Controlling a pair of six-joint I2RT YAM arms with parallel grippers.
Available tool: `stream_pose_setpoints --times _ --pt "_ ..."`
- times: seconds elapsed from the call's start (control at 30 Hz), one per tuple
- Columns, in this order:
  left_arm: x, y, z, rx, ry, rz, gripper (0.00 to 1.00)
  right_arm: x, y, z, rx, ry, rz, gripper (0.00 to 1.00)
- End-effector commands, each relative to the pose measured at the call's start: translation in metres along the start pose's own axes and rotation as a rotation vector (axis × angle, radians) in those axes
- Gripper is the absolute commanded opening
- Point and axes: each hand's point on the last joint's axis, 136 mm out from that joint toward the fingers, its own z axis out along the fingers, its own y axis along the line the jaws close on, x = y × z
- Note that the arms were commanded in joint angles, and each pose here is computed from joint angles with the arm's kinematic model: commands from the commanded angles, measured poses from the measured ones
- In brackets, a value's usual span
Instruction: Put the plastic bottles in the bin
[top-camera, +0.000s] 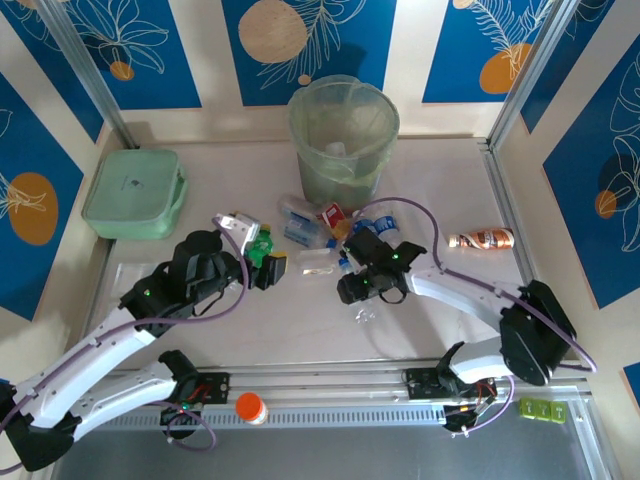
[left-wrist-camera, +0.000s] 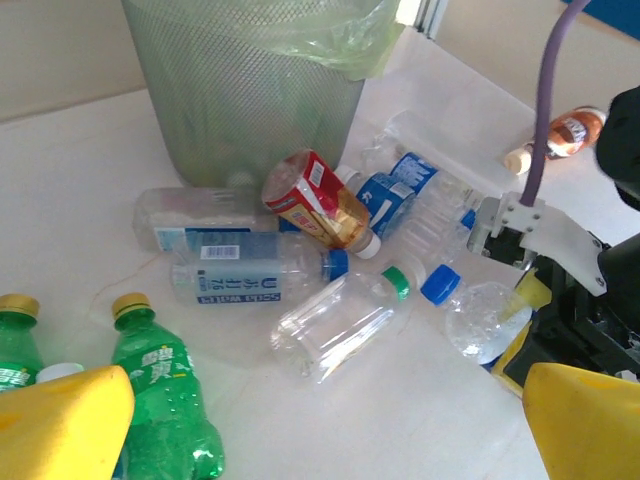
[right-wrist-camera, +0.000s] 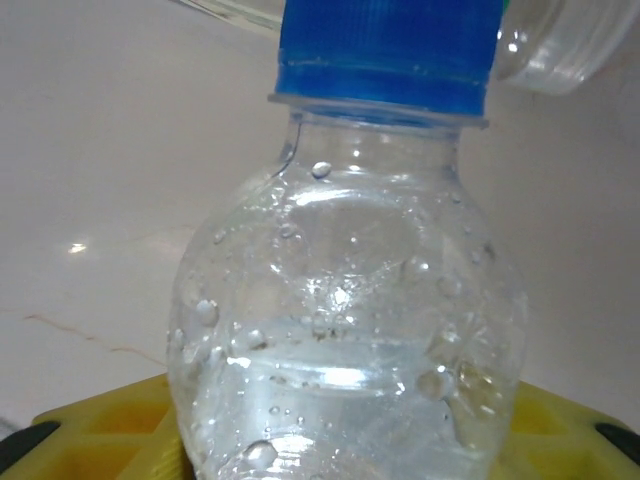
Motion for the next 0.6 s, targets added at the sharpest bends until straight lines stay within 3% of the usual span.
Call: stream_pose_setpoints --times 0.0,0.17,0.43,0.57 --pt "-0.021 -0.014 -0.014 0.085 -0.066 -0.069 0.99 -0.016 0.019 -0.024 -0.077 -0.14 -0.071 0.45" --pt "-0.042 -0.018 -0.027 0.1 -0.092 -0.129 0.99 -0.037 0.049 -0.08 -0.23 -0.365 -0.173 0.45" --pt "-0.051 0.02 -0.022 -0.136 -0.041 -0.127 1.0 -0.081 0.069 -0.159 -0.292 -0.605 -0.255 0.44" --pt "-0.056 0.007 -0.008 -0.009 -0.006 -0.215 1.0 -0.114 0.07 -0.201 -0.284 -0.728 -0.267 0.44"
